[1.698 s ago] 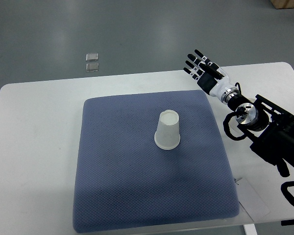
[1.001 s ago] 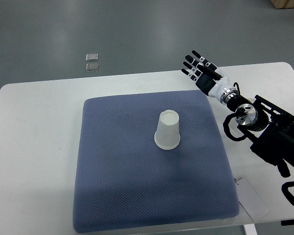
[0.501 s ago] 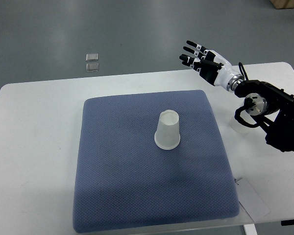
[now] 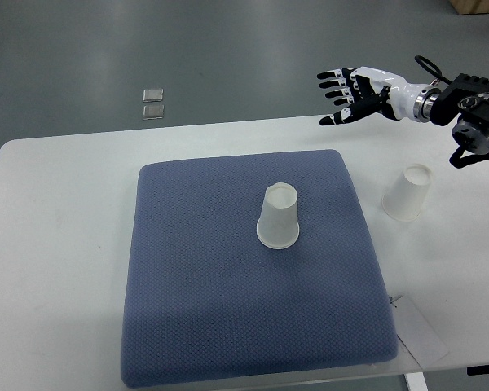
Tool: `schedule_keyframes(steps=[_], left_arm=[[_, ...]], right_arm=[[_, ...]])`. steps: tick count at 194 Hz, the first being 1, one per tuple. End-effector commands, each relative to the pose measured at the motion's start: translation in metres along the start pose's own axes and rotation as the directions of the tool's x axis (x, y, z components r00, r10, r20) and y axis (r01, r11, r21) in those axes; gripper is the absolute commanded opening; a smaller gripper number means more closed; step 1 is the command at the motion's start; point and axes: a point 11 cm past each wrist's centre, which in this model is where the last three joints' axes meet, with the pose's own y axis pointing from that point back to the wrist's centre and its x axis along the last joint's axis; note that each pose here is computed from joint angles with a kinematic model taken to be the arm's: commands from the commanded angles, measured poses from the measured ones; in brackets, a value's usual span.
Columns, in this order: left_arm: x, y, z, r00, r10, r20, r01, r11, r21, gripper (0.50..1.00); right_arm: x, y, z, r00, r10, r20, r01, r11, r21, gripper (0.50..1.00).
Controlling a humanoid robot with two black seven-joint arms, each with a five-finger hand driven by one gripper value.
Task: Stack paper cups
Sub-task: 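Move the right hand over the white cup beside the pad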
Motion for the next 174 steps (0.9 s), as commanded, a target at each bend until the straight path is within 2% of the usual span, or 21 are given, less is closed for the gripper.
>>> schedule_keyframes(steps=[1, 40, 75, 98, 123, 174], left_arm=[[0.000, 0.000, 0.000, 1.000, 0.000, -0.002, 0.000, 1.000, 0.000, 1.000], [0.000, 0.000, 0.000, 1.000, 0.000, 0.000, 0.000, 1.000, 0.000, 1.000], [0.000, 0.000, 0.000, 1.000, 0.000, 0.000, 0.000, 1.000, 0.000, 1.000], [0.000, 0.000, 0.000, 1.000, 0.000, 0.000, 0.000, 1.000, 0.000, 1.000], [0.000, 0.000, 0.000, 1.000, 0.000, 0.000, 0.000, 1.000, 0.000, 1.000], [0.001, 0.000, 0.000, 1.000, 0.001, 0.000, -0.001, 1.000, 0.000, 1.000]], right_arm=[[0.002, 0.008, 0.007, 0.983, -0.051, -0.175, 0.035, 0.995, -0.095, 0.926], [0.016, 0.029, 0.012, 0.899, -0.171, -0.404, 0.044, 0.952, -0.303, 0.926], [0.035, 0.049, 0.006, 0.804, -0.257, -0.536, 0.000, 0.902, -0.432, 0.926], [0.037, 0.060, 0.011, 0.767, -0.331, -0.550, -0.009, 0.851, -0.526, 0.928], [0.043, 0.067, 0.014, 0.762, -0.351, -0.544, -0.040, 0.813, -0.580, 0.928], [0.041, 0.070, 0.018, 0.768, -0.385, -0.512, -0.024, 0.781, -0.624, 0.928]])
